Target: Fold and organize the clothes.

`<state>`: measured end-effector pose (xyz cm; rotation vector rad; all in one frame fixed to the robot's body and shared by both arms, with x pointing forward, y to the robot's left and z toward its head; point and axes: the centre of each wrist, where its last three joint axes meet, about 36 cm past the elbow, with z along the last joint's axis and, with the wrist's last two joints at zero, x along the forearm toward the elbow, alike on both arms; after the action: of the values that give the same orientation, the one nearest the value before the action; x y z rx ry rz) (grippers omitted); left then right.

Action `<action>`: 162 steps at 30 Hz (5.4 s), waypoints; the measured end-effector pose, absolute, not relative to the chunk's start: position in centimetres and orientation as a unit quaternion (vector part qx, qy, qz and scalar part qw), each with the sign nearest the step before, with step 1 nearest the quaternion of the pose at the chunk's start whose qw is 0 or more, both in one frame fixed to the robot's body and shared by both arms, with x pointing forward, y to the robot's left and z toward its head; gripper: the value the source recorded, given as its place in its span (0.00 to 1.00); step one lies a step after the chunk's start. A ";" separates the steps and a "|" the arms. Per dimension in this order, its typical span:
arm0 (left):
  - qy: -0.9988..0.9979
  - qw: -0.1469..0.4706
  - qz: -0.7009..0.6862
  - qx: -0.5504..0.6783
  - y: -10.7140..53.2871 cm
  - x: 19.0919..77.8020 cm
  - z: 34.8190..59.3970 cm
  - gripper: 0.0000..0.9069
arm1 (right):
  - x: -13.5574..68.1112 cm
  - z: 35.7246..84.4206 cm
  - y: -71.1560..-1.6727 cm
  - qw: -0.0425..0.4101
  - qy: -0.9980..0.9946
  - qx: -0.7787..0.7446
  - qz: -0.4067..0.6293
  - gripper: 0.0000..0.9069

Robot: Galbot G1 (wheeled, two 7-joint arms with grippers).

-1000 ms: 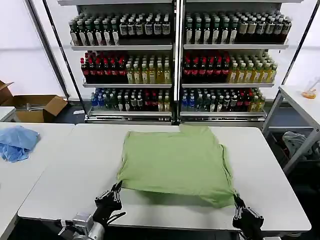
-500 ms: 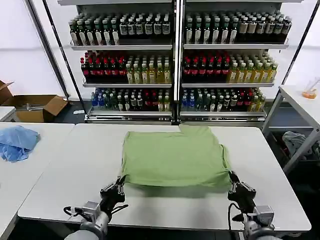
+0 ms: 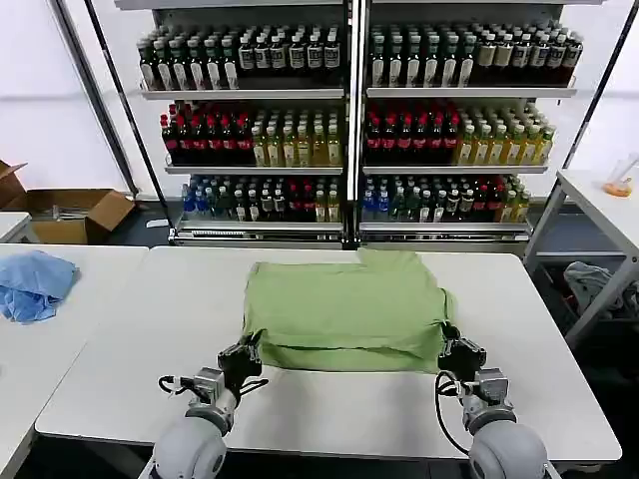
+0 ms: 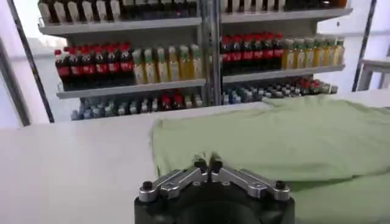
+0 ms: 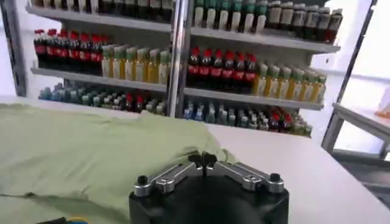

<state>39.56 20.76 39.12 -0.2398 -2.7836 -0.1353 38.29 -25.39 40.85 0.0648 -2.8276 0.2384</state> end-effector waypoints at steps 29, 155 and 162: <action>-0.975 0.212 -0.050 -0.039 21.2 38.0 36.4 0.02 | 35.7 38.4 -28.0 0.226 -0.972 -0.018 0.055 0.00; -0.952 0.301 -0.036 -0.047 24.5 56.3 40.0 0.03 | 65.6 42.1 -22.6 0.331 -0.944 -0.005 0.012 0.00; -0.950 0.307 -0.024 -0.050 24.9 56.2 39.6 0.03 | 65.7 41.7 -22.5 0.336 -0.942 -0.001 0.008 0.00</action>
<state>56.20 24.91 39.59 -0.1332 -2.5131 -0.0638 65.71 -22.49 41.70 -0.0023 -2.4564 0.0200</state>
